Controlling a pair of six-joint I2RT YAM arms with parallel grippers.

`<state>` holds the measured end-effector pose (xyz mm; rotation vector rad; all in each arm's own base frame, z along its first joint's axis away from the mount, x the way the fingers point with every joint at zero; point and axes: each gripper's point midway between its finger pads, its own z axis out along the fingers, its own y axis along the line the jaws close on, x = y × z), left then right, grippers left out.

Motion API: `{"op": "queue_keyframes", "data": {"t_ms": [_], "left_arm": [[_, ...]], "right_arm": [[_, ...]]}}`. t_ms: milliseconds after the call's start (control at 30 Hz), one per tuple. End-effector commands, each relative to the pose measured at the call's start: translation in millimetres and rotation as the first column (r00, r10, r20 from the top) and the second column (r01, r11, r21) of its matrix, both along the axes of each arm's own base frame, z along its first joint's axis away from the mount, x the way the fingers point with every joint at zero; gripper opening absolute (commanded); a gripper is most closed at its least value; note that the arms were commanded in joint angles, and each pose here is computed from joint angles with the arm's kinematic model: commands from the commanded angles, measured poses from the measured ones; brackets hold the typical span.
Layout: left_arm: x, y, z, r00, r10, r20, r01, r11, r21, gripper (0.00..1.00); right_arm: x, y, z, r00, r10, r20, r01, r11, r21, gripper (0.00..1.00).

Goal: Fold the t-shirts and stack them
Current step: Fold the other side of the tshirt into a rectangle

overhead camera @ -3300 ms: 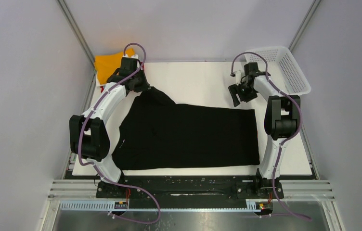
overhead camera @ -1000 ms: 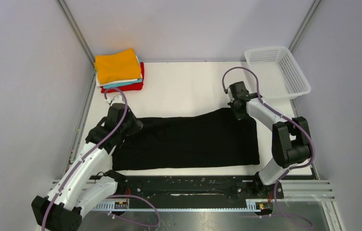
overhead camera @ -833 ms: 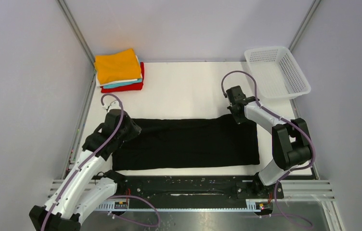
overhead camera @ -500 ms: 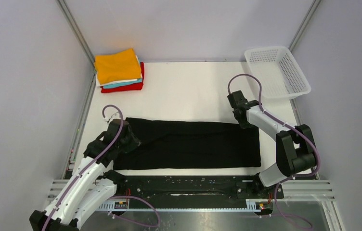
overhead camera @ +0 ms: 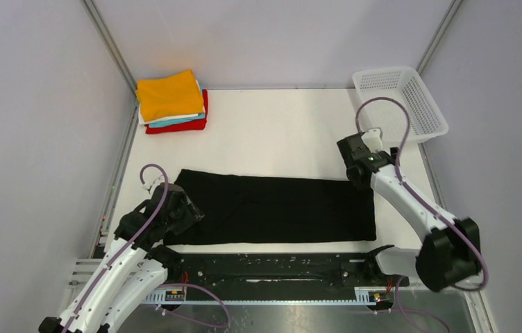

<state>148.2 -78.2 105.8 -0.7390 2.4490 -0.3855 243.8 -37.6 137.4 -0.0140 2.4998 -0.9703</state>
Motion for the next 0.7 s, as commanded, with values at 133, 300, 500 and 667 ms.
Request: {"op": "queue_keyframes", "data": {"t_ms": [133, 300, 500, 667], "left_arm": [[-9.2, -3.9, 32.3, 0.996, -0.043, 0.082, 0.048, 0.997, -0.054, 0.99], [27.0, -29.3, 38.9, 0.980, -0.134, 0.147, 0.144, 0.987, -0.064, 0.99], [98.8, -71.6, 21.7, 0.956, -0.247, 0.160, 0.256, 0.966, -0.040, 0.99], [130.5, -84.1, -28.9, 0.967, -0.239, 0.083, 0.245, 0.967, -0.070, 0.99]], "right_arm": [[31.2, 53.1, 14.3, 0.892, -0.049, 0.449, -0.160, 0.896, 0.415, 1.00], [42.9, 90.5, -5.0, 0.928, 0.062, 0.368, -0.258, 0.819, 0.513, 0.99], [51.4, 82.3, -46.9, 0.996, 0.072, 0.057, -0.089, 0.910, 0.406, 1.00], [51.4, 58.7, -73.2, 0.994, -0.010, -0.113, 0.035, 0.976, 0.215, 1.00]]}}
